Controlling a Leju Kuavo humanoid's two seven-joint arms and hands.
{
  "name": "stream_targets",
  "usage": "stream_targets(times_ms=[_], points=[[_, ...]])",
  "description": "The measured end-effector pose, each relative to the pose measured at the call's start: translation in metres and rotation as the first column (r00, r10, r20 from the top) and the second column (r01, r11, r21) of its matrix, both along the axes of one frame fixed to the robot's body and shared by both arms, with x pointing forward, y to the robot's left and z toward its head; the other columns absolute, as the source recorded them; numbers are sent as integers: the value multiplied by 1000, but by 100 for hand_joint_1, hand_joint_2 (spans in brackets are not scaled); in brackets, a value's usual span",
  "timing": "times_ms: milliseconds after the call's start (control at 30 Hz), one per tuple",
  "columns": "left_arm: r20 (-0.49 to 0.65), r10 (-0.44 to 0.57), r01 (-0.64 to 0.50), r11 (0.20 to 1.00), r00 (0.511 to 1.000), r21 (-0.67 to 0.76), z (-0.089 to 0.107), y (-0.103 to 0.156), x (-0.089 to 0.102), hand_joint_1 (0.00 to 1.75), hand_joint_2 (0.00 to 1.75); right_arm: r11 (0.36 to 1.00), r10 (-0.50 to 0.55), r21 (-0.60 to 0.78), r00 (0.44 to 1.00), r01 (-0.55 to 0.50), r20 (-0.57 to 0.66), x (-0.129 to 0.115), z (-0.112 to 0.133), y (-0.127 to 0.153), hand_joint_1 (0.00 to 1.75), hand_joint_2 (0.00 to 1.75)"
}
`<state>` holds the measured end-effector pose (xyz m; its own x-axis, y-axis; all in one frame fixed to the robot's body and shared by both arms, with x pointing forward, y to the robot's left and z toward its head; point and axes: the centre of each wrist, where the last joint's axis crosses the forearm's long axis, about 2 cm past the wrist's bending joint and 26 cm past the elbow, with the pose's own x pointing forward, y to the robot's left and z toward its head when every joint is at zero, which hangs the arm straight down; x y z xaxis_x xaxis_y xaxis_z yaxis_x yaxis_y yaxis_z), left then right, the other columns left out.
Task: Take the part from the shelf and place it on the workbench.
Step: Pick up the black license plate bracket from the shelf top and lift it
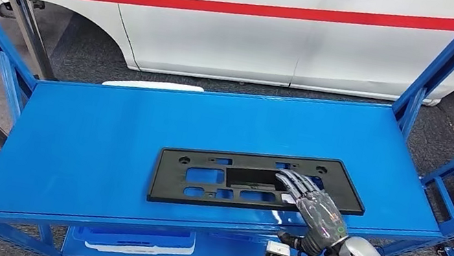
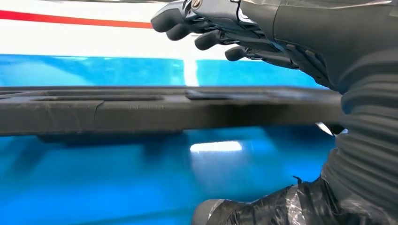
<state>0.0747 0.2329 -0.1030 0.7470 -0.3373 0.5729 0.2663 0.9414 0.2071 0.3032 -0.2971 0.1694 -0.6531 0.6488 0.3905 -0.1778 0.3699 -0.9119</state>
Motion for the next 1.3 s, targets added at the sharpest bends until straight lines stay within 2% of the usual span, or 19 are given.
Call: stream_targets(times_ms=[167, 267, 400, 600, 800, 1300], points=[[-3, -33, 33, 999, 999, 0, 1, -1, 7, 0, 0, 993, 119, -9, 993, -119, -22, 34, 30, 33, 0, 175], [-8, -51, 51, 999, 999, 4, 2, -2, 8, 0, 0, 982, 188, -21, 981, -189, -41, 46, 41, 56, 0, 175], [-2, -67, 67, 998, 998, 7, 3, -3, 13, 0, 0, 969, 243, -47, 969, -245, -29, 59, 59, 78, 0, 175], [0, -81, 81, 997, 997, 4, 4, -6, 16, 0, 0, 952, 296, -64, 953, -301, -71, 68, 67, 96, 0, 175], [-6, -92, 92, 996, 996, 2, 4, -8, 16, 0, 0, 935, 337, -50, 926, -350, -172, 70, 52, 103, 0, 175], [-8, -97, 97, 995, 995, 0, 4, -10, 16, 0, 0, 925, 356, -63, 913, -375, -199, 68, 37, 117, 0, 175]])
